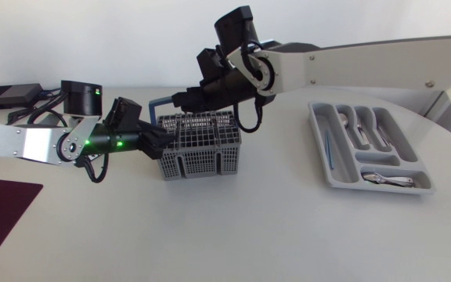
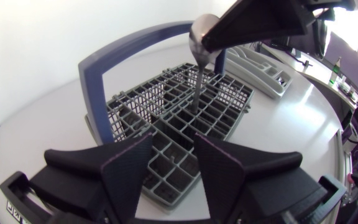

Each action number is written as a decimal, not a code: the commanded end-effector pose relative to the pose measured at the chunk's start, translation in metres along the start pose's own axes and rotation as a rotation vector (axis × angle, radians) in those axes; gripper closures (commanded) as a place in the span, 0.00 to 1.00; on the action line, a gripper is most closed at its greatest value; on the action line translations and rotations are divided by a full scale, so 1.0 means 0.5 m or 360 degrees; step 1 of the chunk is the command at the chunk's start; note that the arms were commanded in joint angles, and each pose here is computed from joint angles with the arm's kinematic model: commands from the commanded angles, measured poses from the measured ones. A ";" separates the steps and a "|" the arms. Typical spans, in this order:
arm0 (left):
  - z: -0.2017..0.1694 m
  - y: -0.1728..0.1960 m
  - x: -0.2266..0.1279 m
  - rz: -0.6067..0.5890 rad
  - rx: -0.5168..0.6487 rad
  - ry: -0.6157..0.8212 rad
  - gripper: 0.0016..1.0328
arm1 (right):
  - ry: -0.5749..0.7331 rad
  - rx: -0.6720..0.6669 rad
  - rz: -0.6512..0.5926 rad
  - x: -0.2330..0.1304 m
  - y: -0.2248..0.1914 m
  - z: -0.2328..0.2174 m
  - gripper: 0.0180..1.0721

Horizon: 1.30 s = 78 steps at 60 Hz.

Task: Transfer all utensils from the basket to the drawer tray.

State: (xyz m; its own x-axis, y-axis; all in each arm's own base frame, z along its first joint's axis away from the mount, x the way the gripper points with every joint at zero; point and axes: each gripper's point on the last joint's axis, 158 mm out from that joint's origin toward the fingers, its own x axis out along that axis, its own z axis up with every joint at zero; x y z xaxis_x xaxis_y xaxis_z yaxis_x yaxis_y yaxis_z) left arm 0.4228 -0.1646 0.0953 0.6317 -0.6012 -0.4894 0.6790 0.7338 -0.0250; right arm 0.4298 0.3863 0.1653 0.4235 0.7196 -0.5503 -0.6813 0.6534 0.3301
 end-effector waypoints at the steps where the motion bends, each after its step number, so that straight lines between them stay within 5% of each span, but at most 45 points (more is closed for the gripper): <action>1: -0.013 -0.018 -0.007 -0.0031 0.0024 0.0019 0.53 | 0.0021 -0.0069 0.0032 -0.008 0.014 0.011 0.93; 41: -0.014 -0.050 -0.019 -0.0074 0.0070 0.0048 0.53 | -0.0106 -0.0195 0.0057 -0.157 0.056 0.058 0.93; 57: 0.004 -0.061 -0.067 -0.0061 0.0106 0.0051 0.53 | -0.0045 -0.0139 -0.0130 -0.268 -0.036 0.003 0.93; 78: 0.005 -0.076 -0.112 -0.0058 0.0116 0.0097 0.53 | 0.0235 -0.0067 -0.0600 -0.441 -0.233 -0.176 0.93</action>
State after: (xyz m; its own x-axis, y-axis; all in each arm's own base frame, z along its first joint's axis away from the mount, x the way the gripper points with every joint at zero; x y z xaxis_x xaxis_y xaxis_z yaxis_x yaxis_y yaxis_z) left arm 0.3714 -0.1638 0.1311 0.5932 -0.6080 -0.5276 0.7215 0.6923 0.0134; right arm 0.3709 0.1588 0.2013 0.5713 0.4451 -0.6896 -0.5409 0.8361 0.0915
